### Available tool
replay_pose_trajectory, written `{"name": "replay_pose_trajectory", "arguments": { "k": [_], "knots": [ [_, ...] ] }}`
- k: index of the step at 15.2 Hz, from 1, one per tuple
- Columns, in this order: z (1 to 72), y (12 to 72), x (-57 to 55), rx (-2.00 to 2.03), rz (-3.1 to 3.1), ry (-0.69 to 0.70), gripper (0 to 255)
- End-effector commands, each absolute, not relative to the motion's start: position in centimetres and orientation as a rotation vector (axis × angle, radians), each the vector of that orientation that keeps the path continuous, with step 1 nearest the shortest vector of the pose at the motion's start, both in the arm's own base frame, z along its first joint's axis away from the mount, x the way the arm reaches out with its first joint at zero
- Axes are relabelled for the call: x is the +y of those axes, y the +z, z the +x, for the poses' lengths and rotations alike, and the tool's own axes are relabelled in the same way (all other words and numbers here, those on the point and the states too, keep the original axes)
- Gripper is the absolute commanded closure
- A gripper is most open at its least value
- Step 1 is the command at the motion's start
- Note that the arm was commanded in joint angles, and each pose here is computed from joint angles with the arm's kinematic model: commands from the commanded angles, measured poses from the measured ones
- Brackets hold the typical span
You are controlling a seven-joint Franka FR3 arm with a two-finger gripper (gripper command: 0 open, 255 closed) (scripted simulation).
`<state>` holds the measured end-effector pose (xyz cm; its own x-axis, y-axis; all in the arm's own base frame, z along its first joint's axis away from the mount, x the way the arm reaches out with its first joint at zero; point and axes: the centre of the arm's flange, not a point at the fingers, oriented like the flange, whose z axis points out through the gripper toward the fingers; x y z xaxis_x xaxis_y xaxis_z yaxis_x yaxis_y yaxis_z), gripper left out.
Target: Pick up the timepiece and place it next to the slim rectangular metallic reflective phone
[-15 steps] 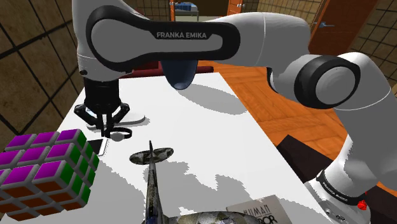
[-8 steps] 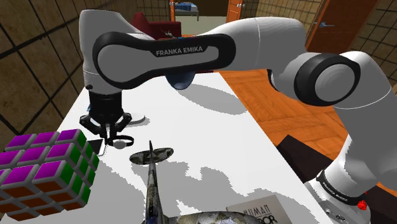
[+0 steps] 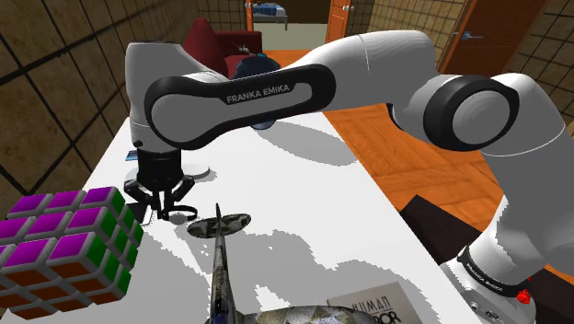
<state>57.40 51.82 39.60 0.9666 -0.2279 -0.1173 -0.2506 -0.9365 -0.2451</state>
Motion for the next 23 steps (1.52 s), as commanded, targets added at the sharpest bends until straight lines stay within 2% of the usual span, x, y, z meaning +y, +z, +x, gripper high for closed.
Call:
{"name": "replay_pose_trajectory", "arguments": {
  "k": [1, 5, 6, 11, 15, 23],
  "knots": [
    [57.3, 39.4, 51.8, 0.353, -2.856, 0.126, 255],
    [57.3, 39.4, 51.8, 0.353, -2.856, 0.126, 255],
    [57.3, 39.4, 51.8, 0.353, -2.856, 0.126, 0],
    [57.3, 39.4, 51.8, 0.353, -2.856, 0.126, 0],
    [57.6, 44.3, 50.5, 0.353, -2.856, 0.126, 0],
    [57.6, 44.3, 50.5, 0.353, -2.856, 0.126, 0]
  ]
}}
